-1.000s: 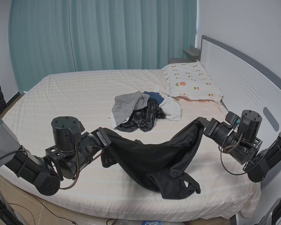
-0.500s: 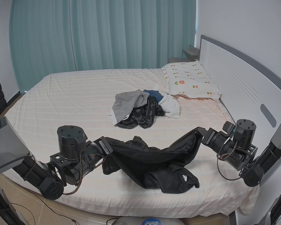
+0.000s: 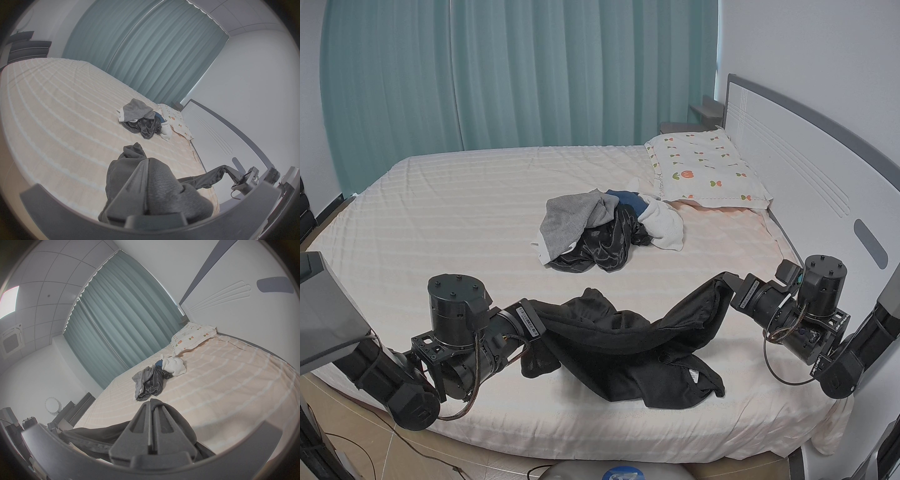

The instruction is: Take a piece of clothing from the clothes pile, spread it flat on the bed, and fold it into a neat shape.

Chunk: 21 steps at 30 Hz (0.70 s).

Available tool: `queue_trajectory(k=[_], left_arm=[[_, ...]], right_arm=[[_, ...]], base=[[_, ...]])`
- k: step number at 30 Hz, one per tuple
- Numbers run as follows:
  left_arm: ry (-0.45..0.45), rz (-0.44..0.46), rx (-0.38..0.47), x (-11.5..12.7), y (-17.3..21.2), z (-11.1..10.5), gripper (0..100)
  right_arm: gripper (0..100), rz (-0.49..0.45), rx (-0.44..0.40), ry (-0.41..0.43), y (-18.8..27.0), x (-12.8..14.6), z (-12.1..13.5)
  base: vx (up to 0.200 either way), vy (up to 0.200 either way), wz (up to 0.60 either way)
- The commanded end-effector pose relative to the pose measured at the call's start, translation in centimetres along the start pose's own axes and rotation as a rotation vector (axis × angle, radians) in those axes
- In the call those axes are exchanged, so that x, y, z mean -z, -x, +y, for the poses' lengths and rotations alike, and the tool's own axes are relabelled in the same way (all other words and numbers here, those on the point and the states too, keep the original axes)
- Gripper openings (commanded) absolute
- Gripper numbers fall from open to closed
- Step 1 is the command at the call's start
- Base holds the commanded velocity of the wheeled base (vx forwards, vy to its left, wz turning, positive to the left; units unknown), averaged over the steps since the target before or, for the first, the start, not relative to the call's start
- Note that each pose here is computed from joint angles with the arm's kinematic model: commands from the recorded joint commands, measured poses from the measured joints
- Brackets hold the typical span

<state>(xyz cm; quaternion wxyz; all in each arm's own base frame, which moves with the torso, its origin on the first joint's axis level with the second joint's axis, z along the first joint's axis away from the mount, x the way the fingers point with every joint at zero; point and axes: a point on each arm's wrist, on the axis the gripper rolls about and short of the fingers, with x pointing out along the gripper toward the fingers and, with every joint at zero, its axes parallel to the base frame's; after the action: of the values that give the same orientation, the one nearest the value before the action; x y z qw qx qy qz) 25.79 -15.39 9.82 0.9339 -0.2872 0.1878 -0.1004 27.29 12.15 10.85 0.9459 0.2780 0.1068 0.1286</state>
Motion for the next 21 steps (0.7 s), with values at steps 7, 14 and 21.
queue_trajectory(k=[7, 14, 21], left_arm=[[0.011, 0.003, 0.002, 0.11, 0.05, -0.08, 0], [0.01, 0.006, -0.001, 0.18, -0.04, 0.01, 0], [0.014, -0.003, 0.003, 0.04, -0.09, -0.18, 0]], right_arm=[[0, 0.004, 0.0, 0.002, 0.1, 0.08, 0.0], [0, 0.005, 0.001, 0.003, 0.08, 0.11, -0.02], [0, 0.007, 0.003, 0.003, 0.06, 0.16, -0.05]], base=[[-0.086, 0.0, 0.0], [0.0, 0.0, 0.0], [0.0, 0.0, 0.0]])
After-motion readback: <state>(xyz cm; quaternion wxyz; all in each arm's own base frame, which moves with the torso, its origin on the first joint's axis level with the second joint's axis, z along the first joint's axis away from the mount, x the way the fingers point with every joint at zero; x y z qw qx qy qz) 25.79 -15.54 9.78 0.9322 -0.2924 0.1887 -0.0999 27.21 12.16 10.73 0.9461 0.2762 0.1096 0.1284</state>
